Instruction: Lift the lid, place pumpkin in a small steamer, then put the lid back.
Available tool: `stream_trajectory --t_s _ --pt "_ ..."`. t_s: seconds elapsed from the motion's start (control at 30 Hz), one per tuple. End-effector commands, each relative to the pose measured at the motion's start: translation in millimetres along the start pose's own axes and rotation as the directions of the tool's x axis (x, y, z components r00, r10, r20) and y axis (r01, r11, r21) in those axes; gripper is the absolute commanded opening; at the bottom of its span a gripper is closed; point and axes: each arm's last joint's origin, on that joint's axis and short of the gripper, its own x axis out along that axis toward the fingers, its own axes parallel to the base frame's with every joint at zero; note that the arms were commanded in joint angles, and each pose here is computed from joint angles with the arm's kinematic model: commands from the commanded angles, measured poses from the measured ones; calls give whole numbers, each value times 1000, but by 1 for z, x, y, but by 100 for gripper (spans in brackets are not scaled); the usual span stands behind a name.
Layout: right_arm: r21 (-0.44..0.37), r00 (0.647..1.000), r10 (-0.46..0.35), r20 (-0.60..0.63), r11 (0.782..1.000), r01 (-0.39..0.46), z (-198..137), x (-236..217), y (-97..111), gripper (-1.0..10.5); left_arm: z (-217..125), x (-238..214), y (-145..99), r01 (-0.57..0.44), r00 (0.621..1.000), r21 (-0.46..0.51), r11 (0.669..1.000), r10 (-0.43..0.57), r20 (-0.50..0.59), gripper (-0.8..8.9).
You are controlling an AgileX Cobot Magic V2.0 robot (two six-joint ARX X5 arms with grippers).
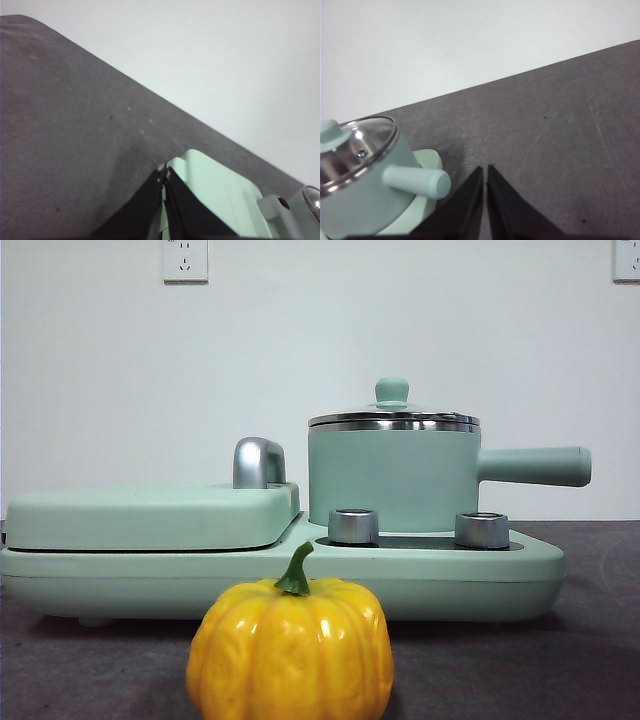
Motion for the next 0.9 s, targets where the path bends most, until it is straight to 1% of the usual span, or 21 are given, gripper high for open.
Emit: stream_trajectory --t_s 0.03,0.23,0.33,0.4,0.6,0.7,0.77,0.9 --pt "2 1000 8 5 1000 -8 18 -4 7 11 18 -6 -12 2 1000 80 997 -2 1 11" --pt "-84 1000 13 -5 996 -13 50 -2 18 11 49 -8 -32 -11 999 206 979 18 -30 11" --pt "-99 1000 9 -16 995 -10 65 1 24 11 62 -5 -40 -11 999 258 966 20 -34 11" --pt "-103 1000 6 -27 995 -8 74 5 27 11 69 -1 -44 -13 999 276 961 26 -43 11" --pt "-176 993 65 -99 981 -82 98 24 38 11 84 20 -52 -30 992 318 948 68 -109 11" --pt "-202 983 92 -161 972 -124 105 38 41 11 89 32 -56 -14 983 351 936 77 -165 10" --pt "-205 972 98 -214 968 -143 107 50 43 11 91 41 -58 9 974 356 934 72 -214 10" --pt "-223 941 122 -316 954 -199 105 70 43 11 90 59 -63 98 943 376 922 35 -331 10"
